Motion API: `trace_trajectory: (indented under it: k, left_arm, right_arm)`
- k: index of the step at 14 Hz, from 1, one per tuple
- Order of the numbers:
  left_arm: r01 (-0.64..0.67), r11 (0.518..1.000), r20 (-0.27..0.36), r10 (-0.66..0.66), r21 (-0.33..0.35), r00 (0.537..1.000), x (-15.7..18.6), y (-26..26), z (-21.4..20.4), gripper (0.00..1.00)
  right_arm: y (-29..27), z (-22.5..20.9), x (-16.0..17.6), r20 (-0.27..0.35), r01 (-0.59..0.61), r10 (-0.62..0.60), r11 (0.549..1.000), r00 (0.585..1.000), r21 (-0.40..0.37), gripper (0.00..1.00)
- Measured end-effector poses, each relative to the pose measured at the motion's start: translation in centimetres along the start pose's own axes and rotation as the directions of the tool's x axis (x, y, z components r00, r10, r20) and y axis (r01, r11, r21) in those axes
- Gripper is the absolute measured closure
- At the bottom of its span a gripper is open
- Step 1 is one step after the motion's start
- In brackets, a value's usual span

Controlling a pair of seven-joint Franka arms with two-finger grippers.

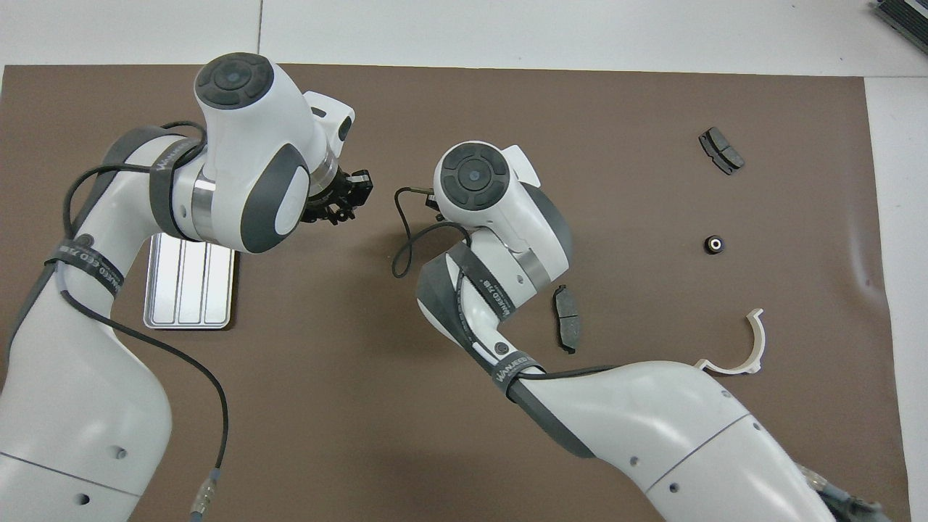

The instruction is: Place bearing gear from tray to pile

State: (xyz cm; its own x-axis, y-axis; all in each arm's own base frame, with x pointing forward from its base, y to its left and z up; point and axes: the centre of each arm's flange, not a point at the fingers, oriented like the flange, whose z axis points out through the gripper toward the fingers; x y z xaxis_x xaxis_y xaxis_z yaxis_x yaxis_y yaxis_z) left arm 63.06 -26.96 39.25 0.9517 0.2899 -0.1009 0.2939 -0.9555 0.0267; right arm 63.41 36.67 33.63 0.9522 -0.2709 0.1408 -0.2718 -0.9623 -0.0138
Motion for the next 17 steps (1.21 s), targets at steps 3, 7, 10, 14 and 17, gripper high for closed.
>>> trace_trajectory:
  k: [3,7,10,14,17]
  left_arm:
    - [0.057,0.998,-0.027,-0.057,-0.019,0.998,-2.7,4.2,1.8,0.75]
    - [0.056,0.998,-0.025,-0.057,-0.014,0.998,-4.6,6.5,3.0,0.64]
    - [0.059,0.998,-0.030,-0.060,-0.017,0.998,-4.4,6.4,2.7,0.32]
    - [0.080,0.996,-0.054,-0.081,-0.033,0.995,-3.7,5.0,-0.8,0.00]
    - [0.117,0.993,-0.054,-0.118,-0.024,0.992,-3.1,1.7,-7.2,0.00]
  right_arm:
    - [8.1,-0.1,-0.3,0.000,0.044,-0.044,0.999,0.999,-0.004,0.64]
    - [18.5,1.1,-1.9,0.061,0.136,-0.132,0.989,0.989,-0.053,0.64]
    - [24.8,1.5,-2.1,0.108,0.173,-0.165,0.983,0.980,-0.065,0.64]
    - [31.4,2.9,-3.4,0.180,0.210,-0.195,0.976,0.964,-0.064,0.64]
    - [33.8,3.8,-4.1,0.212,0.224,-0.206,0.972,0.955,-0.065,0.64]
